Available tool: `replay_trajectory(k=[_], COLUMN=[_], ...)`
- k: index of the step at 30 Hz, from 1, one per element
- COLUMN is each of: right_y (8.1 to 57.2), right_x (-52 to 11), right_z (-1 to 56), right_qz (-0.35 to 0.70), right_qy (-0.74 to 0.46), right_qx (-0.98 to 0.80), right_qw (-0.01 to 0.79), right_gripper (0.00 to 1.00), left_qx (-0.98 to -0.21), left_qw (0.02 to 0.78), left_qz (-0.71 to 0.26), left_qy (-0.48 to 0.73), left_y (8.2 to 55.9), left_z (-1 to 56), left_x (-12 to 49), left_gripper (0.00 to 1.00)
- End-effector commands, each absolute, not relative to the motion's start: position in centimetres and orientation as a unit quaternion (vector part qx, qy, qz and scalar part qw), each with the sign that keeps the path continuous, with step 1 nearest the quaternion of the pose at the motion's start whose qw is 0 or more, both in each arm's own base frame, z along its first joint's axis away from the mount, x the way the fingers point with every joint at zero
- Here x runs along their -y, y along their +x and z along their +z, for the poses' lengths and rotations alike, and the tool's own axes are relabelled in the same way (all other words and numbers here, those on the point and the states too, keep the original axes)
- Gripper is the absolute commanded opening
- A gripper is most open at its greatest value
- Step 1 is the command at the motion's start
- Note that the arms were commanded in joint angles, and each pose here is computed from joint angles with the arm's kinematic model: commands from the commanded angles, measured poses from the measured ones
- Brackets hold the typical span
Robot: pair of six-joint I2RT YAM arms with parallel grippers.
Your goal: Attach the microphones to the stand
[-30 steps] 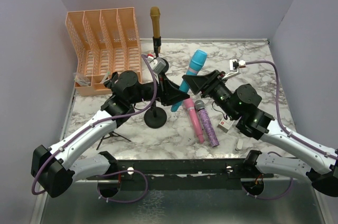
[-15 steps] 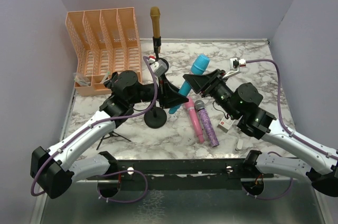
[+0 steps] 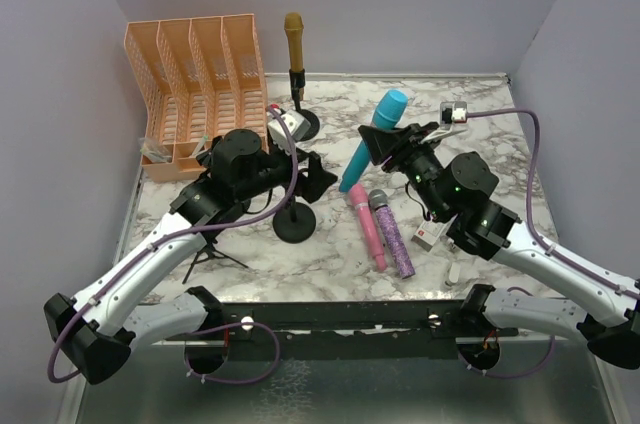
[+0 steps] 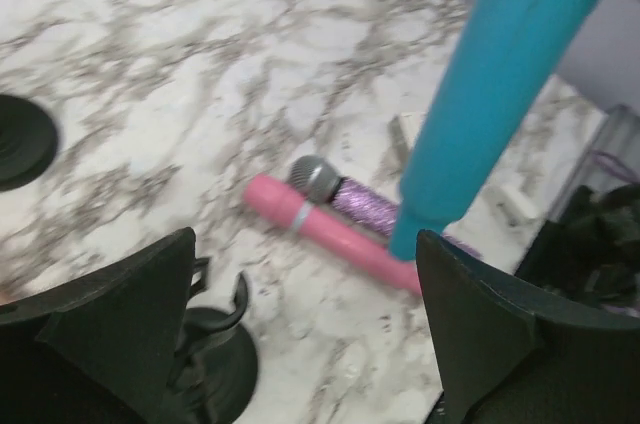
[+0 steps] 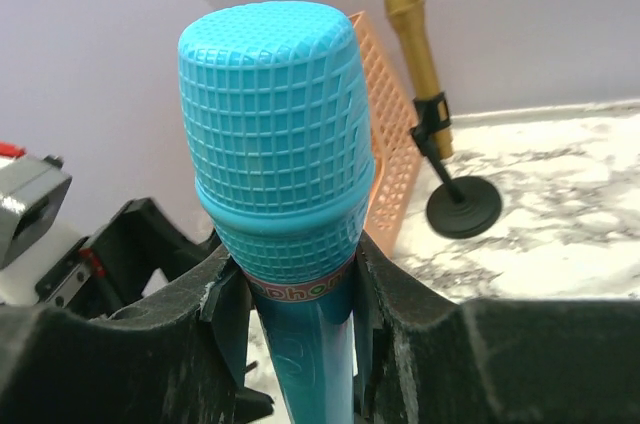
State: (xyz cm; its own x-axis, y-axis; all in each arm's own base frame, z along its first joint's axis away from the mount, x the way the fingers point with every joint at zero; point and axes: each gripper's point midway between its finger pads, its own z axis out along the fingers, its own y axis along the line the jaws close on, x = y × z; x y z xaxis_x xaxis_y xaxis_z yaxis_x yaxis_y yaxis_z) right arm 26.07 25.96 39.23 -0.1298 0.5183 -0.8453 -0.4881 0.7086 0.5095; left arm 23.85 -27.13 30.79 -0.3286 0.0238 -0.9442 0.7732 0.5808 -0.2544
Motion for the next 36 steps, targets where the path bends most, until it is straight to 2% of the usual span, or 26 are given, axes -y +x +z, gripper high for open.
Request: replay_trajectory(k=[1, 9, 18, 23, 32, 36], right_y=[27.3, 27.3, 26.6, 26.3, 26.2, 26.2], right_x=[-23.6, -23.5, -23.6, -23.6, -23.4, -23.2], right_z=[41.9, 41.4, 40.7, 40.4, 40.1, 40.2], right_qz=[0.324, 0.315, 0.337, 0.345, 0.346, 0.346], right_qy=[0.036, 0.029, 0.032, 0.032, 0.035, 0.038], right_qx=[-0.622, -0.63, -0.634, -0.636, -0.635, -0.631], right_qw=[0.712, 0.709, 0.695, 0.689, 0.69, 0.693], right_gripper=[0.01, 0.01, 0.01, 0.01, 0.01, 0.01], left_qx=[-0.777, -0.795, -0.827, -0.827, -0.799, -0.8], left_qw=[0.53, 0.465, 0.381, 0.372, 0.394, 0.38], left_qz=[-0.212, -0.162, -0.146, -0.14, -0.161, -0.176], left_qy=[0.266, 0.354, 0.386, 0.397, 0.425, 0.429], left_y=[25.0, 23.3, 23.6, 24.3, 25.2, 25.1], left_z=[28.8, 25.7, 21.4, 20.2, 19.6, 18.8], left_x=[21.3, 19.8, 19.8, 19.7, 21.3, 22.1], left_gripper=[0.9, 0.88, 0.8, 0.73, 0.51, 0.32])
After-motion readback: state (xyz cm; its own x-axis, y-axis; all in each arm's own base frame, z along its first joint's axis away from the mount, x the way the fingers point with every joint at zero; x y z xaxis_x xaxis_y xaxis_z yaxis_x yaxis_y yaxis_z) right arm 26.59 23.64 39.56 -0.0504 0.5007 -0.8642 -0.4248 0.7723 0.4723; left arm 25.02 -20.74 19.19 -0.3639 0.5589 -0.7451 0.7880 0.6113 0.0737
